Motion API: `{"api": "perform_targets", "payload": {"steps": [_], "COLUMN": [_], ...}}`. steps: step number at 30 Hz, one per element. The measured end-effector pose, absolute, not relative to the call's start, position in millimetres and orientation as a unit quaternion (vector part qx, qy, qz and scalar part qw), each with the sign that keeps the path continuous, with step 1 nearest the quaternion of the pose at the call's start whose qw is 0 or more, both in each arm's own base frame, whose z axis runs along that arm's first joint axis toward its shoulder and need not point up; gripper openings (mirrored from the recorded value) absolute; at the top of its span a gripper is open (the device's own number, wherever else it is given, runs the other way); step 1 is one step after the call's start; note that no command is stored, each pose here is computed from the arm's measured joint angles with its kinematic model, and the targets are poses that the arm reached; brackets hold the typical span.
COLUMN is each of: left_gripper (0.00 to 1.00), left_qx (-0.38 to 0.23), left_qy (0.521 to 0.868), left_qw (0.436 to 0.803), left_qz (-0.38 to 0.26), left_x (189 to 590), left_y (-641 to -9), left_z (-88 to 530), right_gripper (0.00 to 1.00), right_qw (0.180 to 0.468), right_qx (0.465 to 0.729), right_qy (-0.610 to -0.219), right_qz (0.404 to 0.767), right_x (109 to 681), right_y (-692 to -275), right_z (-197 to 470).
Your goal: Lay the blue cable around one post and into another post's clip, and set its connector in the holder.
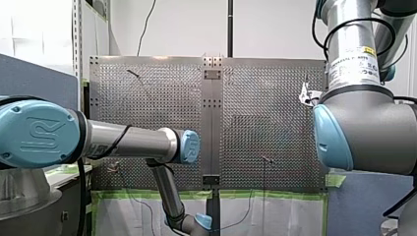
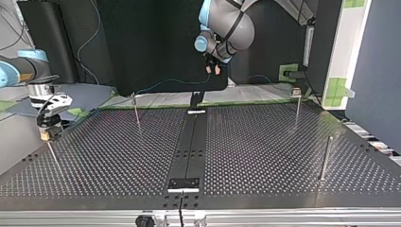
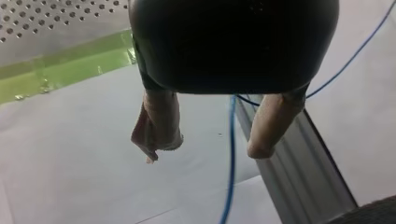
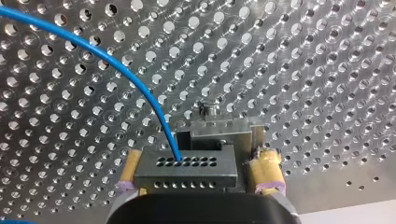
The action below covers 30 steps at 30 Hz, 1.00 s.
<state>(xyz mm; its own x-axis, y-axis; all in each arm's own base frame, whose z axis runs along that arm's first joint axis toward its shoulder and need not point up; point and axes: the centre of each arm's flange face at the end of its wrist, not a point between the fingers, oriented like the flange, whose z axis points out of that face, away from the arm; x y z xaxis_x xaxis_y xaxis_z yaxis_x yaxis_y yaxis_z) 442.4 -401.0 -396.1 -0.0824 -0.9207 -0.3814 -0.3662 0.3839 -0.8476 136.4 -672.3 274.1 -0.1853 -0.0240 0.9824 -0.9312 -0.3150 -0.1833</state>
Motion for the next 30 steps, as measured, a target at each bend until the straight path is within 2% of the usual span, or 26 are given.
{"api": "perform_targets", "payload": {"steps": [1, 3, 4, 5, 6, 7, 9, 10, 11, 12, 13, 14, 30], "left_gripper": [0.99, 0.89, 0.89, 0.83, 0.70, 0.70, 0.45, 0.45, 0.22, 0.05, 0.05, 0.00, 0.00], "left_qx": [-0.476, -0.477, -0.478, -0.479, -0.480, -0.480, -0.480, -0.479, -0.478, -0.477, -0.478, -0.478, -0.479], "left_qy": [0.675, 0.673, 0.672, 0.671, 0.670, 0.670, 0.670, 0.670, 0.670, 0.670, 0.669, 0.668, 0.646], "left_qw": [0.486, 0.489, 0.491, 0.492, 0.494, 0.496, 0.501, 0.505, 0.507, 0.510, 0.512, 0.513, 0.507], "left_qz": [-0.286, -0.284, -0.282, -0.280, -0.277, -0.272, -0.265, -0.259, -0.255, -0.253, -0.250, -0.250, -0.310], "left_x": [443, 444, 444, 443, 443, 442, 440, 438, 437, 435, 433, 431, 418], "left_y": [-400, -399, -397, -396, -395, -393, -390, -388, -387, -386, -384, -383, -392], "left_z": [-396, -396, -396, -396, -396, -397, -397, -397, -397, -398, -399, -399, -385], "right_gripper": [1.00, 1.00, 1.00, 1.00, 1.00, 1.00, 1.00, 1.00, 1.00, 1.00, 1.00, 1.00, 1.00], "right_qw": [0.366, 0.366, 0.366, 0.366, 0.366, 0.366, 0.366, 0.366, 0.366, 0.366, 0.366, 0.366, 0.366], "right_qx": [0.523, 0.523, 0.523, 0.523, 0.523, 0.523, 0.523, 0.523, 0.523, 0.523, 0.523, 0.523, 0.523], "right_qy": [-0.457, -0.457, -0.457, -0.457, -0.457, -0.457, -0.457, -0.457, -0.457, -0.457, -0.457, -0.457, -0.457], "right_qz": [0.620, 0.620, 0.620, 0.620, 0.620, 0.620, 0.620, 0.620, 0.620, 0.620, 0.620, 0.620, 0.620], "right_x": [136, 136, 136, 136, 136, 136, 136, 136, 136, 136, 136, 136, 136], "right_y": [-672, -672, -672, -672, -672, -672, -672, -672, -672, -672, -672, -672, -672], "right_z": [274, 274, 274, 274, 274, 274, 274, 274, 274, 274, 274, 274, 274]}}
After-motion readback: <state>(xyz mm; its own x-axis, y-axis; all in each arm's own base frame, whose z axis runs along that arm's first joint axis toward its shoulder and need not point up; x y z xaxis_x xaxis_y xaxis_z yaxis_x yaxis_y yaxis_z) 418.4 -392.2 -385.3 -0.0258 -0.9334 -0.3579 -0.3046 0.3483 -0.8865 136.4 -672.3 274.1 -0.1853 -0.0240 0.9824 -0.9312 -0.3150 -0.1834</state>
